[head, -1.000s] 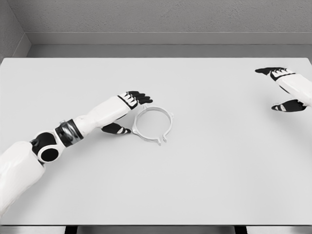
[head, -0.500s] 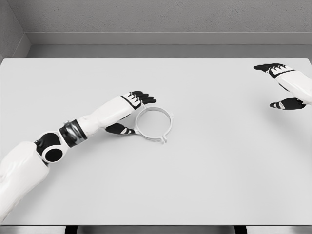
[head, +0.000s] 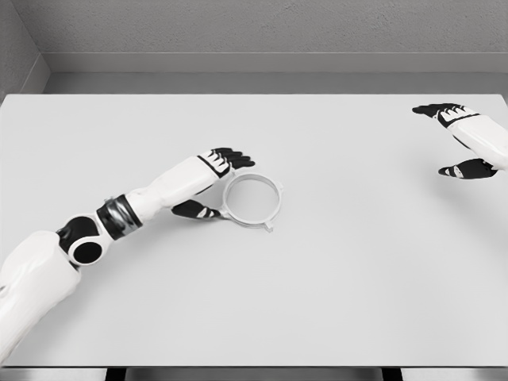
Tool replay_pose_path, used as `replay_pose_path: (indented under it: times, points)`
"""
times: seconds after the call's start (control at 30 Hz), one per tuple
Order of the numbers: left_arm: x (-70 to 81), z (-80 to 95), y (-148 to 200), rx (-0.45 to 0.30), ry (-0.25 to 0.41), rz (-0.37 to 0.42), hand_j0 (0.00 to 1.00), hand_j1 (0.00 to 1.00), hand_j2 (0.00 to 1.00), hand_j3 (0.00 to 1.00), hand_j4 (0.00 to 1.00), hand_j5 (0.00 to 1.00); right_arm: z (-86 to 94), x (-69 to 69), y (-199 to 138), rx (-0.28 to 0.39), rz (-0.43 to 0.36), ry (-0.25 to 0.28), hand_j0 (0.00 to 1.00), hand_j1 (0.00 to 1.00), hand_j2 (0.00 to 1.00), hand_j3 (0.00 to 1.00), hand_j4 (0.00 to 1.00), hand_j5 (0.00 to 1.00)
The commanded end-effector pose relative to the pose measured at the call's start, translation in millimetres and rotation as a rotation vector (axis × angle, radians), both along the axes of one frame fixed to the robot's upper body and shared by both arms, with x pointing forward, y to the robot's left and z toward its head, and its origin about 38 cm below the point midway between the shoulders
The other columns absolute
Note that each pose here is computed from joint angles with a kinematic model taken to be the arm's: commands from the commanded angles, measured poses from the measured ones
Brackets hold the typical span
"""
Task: Assemble PVC drainage pipe clamps
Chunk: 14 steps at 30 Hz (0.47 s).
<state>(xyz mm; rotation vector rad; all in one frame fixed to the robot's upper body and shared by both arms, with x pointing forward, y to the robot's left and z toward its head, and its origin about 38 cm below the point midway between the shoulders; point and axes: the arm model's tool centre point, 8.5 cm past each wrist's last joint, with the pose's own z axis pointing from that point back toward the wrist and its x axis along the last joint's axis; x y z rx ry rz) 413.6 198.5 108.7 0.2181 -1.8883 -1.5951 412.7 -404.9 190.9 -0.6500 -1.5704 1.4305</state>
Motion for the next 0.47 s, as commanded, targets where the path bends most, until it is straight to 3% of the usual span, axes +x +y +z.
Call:
replay_pose_path:
  times: [0.0,0.07,0.17,0.3,0.43]
  points:
    - [0.9,4.4,25.0,0.034,-0.003,0.026,1.00,1.00,1.00,1.00,1.00,1.00,0.8,0.0,-0.4,0.007,-0.001,-0.002,1.00,1.00,1.00,1.00,1.00,1.00]
    - [4.4,13.5,51.9,0.074,-0.021,0.063,1.00,1.00,1.00,1.00,1.00,1.00,1.2,0.0,-0.1,0.007,0.000,-0.003,1.00,1.00,1.00,1.00,1.00,1.00]
    - [8.5,48.3,105.2,0.133,-0.096,0.145,1.00,1.00,1.00,1.00,1.00,1.00,1.2,0.0,-0.1,0.007,0.000,-0.003,1.00,1.00,1.00,1.00,1.00,1.00]
    - [10.6,62.8,135.4,0.172,-0.119,0.199,1.00,1.00,1.00,1.00,1.00,1.00,1.1,-0.1,-0.8,0.006,-0.002,-0.002,1.00,1.00,1.00,1.00,1.00,1.00]
    - [10.2,69.2,150.1,0.160,-0.118,0.231,1.00,1.00,1.00,1.00,1.00,1.00,1.1,-0.1,-0.8,0.006,-0.002,-0.002,1.00,1.00,1.00,1.00,1.00,1.00]
